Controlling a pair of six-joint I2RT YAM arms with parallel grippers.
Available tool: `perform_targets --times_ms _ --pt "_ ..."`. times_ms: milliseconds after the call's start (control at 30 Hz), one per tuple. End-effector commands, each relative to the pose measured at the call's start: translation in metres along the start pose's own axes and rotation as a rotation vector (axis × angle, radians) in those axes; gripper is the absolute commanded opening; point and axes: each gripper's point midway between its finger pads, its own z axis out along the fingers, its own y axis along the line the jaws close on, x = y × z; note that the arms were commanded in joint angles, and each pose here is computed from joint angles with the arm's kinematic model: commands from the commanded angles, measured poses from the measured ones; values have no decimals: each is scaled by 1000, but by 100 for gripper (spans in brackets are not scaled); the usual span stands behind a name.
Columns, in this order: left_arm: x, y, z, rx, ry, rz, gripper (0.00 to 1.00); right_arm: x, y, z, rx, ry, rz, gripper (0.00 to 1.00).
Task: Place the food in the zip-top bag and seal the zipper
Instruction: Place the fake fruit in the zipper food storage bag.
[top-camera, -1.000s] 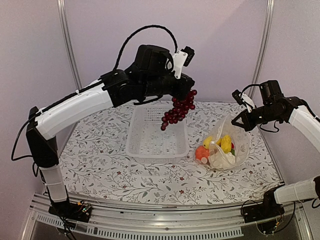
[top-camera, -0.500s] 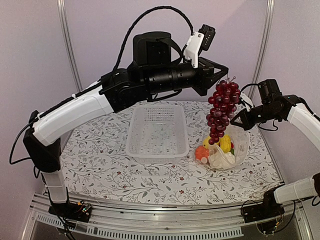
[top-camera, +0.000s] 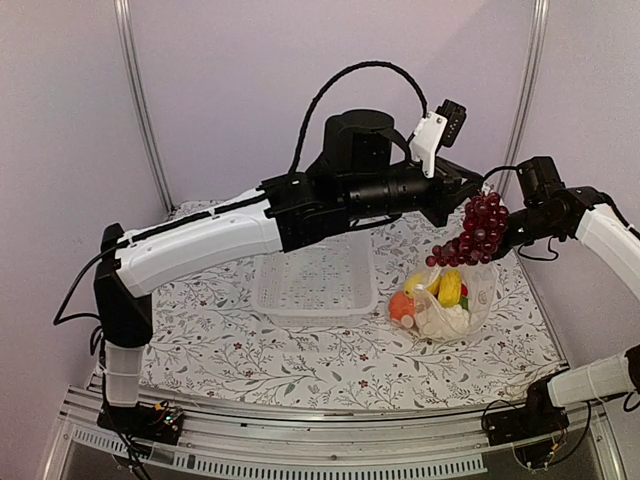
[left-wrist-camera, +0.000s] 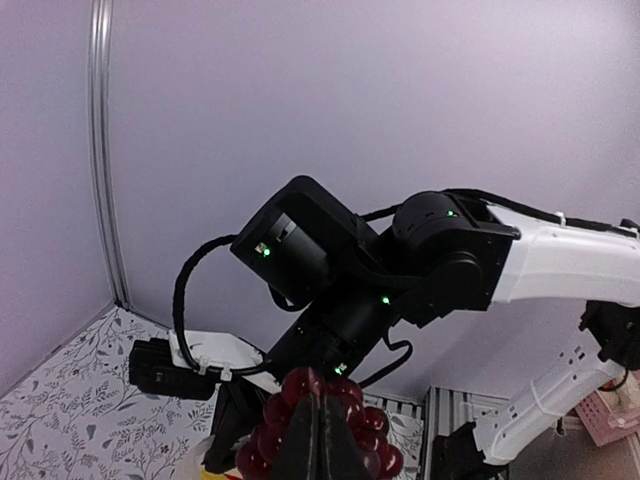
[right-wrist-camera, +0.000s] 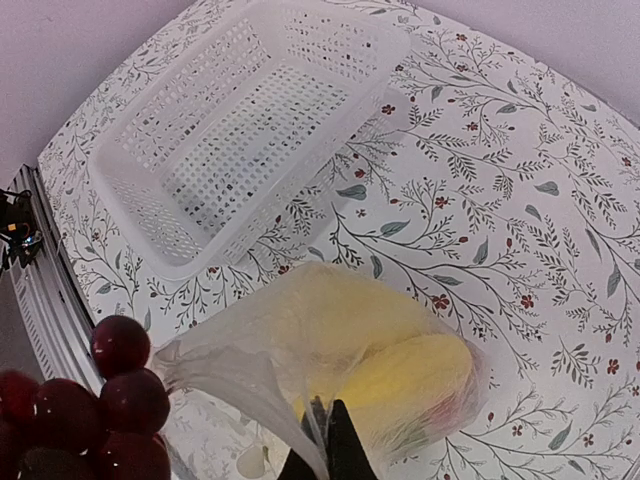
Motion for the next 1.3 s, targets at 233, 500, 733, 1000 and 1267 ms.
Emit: perform_targets --times_ms 233,500,733,1000,1267 --pt "0 -11 12 31 -79 -33 0 -13 1 -5 -15 -29 12 0" --pt "49 0 22 -4 -28 11 0 -12 3 -5 -29 -28 24 0" --pt "103 10 14 -33 45 5 0 -13 2 -7 -37 -35 33 0" --pt "142 21 19 -67 142 68 0 -19 3 -8 -52 -41 35 0" --pt "196 43 38 -151 284 158 0 -23 4 -8 -67 -38 40 0"
